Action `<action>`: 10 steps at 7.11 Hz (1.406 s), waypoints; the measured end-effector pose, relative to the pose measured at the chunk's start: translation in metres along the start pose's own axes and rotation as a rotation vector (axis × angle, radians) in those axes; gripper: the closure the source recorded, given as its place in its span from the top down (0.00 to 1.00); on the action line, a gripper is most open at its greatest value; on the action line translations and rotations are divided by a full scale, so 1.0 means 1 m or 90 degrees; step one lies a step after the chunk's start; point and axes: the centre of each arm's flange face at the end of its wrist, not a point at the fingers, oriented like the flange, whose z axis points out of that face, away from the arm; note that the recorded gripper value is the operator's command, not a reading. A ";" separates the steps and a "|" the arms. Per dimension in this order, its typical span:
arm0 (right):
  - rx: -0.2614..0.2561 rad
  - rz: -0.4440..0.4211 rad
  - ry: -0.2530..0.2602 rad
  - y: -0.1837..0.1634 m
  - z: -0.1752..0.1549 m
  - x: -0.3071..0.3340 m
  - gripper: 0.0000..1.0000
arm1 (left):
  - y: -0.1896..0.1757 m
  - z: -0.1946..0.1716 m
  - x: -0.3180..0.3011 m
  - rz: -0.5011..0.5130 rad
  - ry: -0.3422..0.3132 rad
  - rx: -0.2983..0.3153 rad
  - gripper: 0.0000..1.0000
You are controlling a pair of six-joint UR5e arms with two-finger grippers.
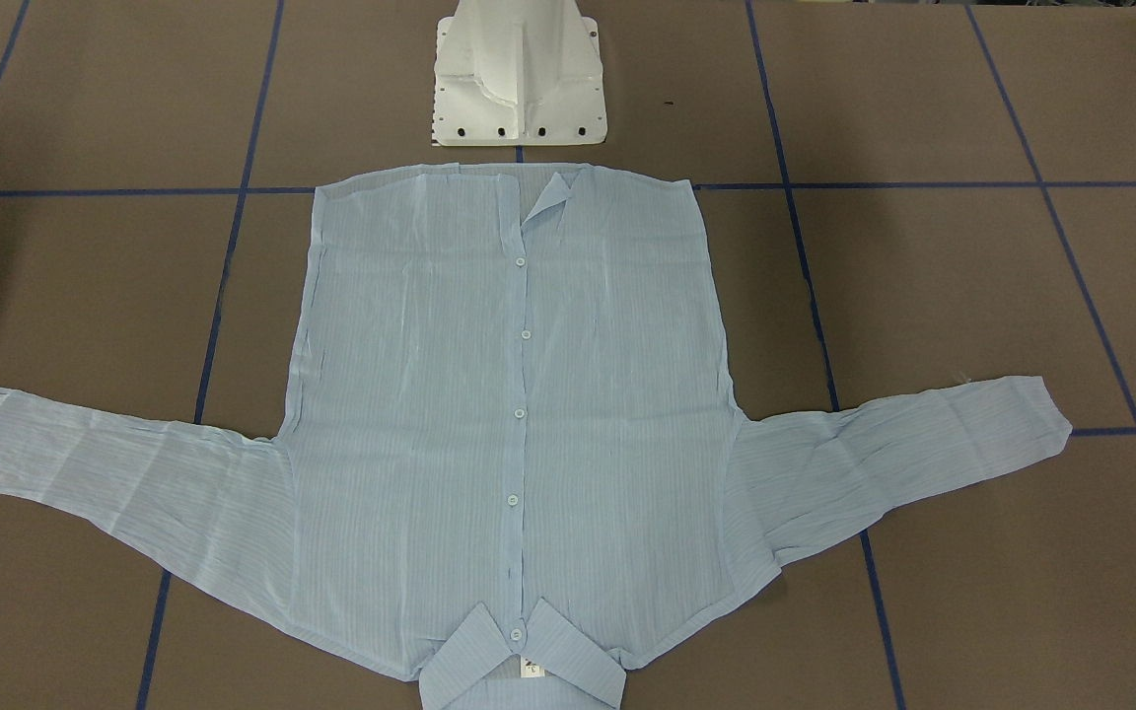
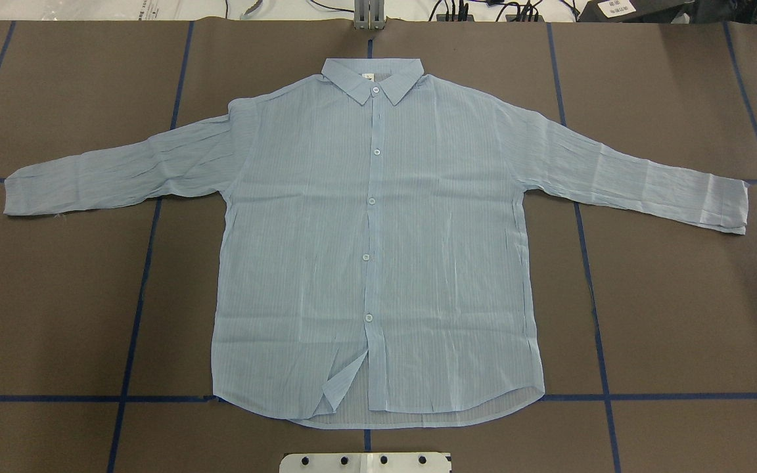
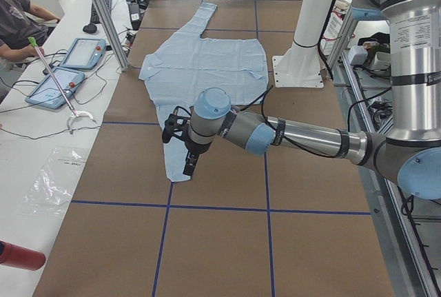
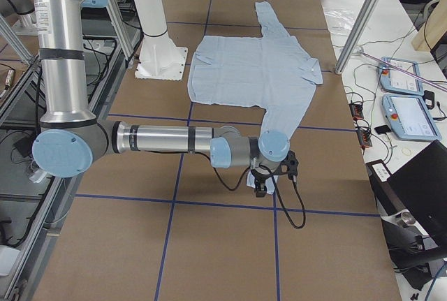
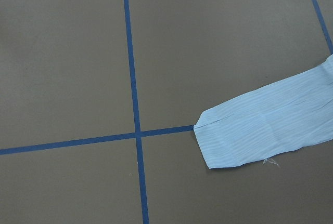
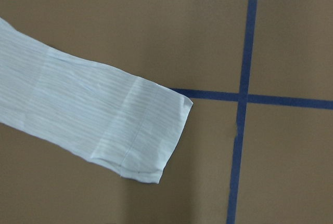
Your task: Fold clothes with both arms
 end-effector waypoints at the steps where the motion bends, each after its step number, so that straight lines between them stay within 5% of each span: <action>1: 0.009 0.013 0.013 -0.015 0.027 0.000 0.90 | -0.001 -0.001 0.003 0.010 0.008 0.009 1.00; 6: -0.012 0.018 0.044 -0.050 0.092 -0.022 0.91 | -0.002 -0.004 0.008 0.028 0.019 0.019 1.00; 10: -0.025 0.032 0.060 -0.057 0.110 -0.033 0.90 | -0.002 -0.004 0.009 0.030 0.020 0.019 1.00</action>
